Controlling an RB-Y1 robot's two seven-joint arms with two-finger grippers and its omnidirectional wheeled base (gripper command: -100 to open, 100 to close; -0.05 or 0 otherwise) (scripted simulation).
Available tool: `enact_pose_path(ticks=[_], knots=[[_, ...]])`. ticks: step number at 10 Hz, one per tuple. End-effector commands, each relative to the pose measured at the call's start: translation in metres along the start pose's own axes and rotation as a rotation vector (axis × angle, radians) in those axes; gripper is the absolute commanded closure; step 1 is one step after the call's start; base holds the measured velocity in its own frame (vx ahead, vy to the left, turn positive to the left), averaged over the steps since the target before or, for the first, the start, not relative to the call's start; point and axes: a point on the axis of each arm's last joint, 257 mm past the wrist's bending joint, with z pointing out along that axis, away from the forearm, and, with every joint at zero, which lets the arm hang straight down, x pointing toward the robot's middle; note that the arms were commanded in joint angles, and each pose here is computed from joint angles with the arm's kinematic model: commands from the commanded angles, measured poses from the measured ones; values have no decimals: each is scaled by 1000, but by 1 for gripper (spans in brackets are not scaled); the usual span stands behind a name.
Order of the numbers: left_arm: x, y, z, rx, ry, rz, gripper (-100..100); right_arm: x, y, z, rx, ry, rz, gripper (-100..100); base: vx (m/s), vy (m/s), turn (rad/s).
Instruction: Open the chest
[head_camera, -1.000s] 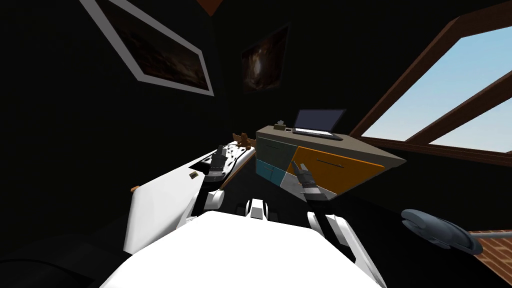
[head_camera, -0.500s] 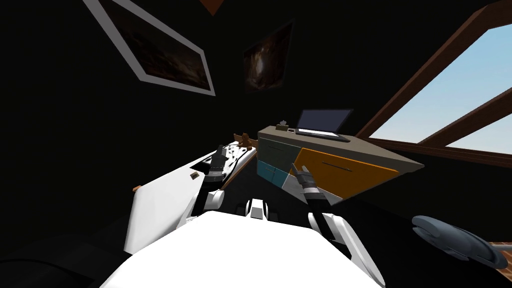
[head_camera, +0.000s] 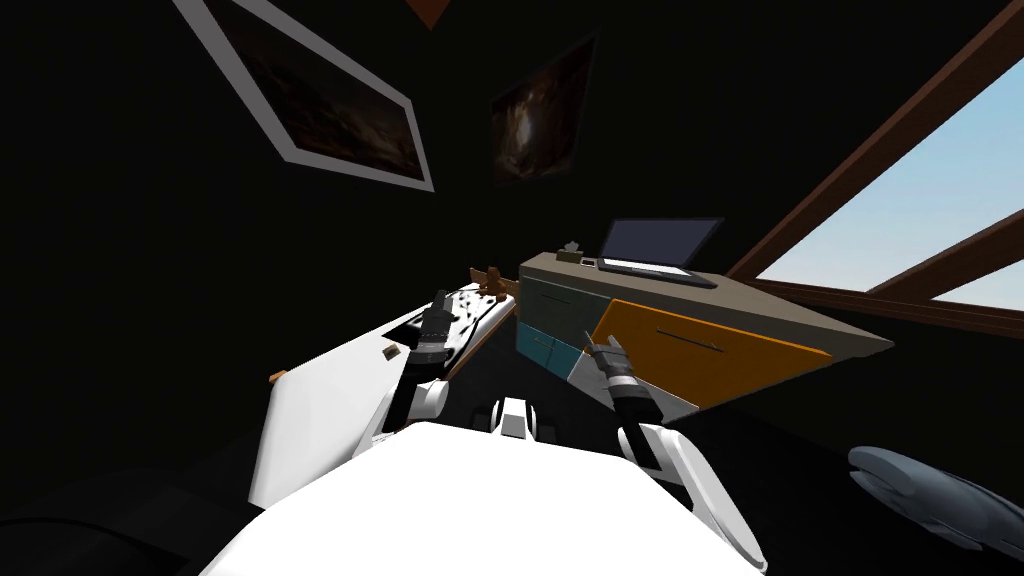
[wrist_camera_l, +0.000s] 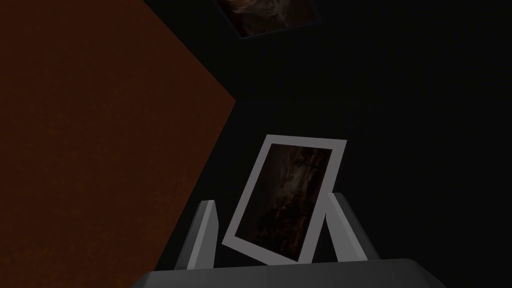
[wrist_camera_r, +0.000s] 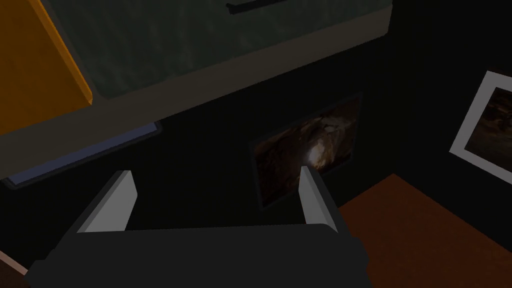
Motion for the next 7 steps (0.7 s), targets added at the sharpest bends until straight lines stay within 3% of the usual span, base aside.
enact_pose_path(ticks=[1, 2, 4, 7], knots=[[0, 0, 0, 0, 0, 0, 0, 13, -14, -1, 40, 36, -99, -100, 47, 30, 34], [0, 0, 0, 0, 0, 0, 0, 22, -27, -1, 81, 62, -147, -100, 63, 39, 47], [0, 0, 0, 0, 0, 0, 0, 23, -27, -1, 79, 68, -188, -100, 42, 33, 11], [0, 0, 0, 0, 0, 0, 0, 40, -52, -2, 155, 121, -317, -100, 54, 42, 39]])
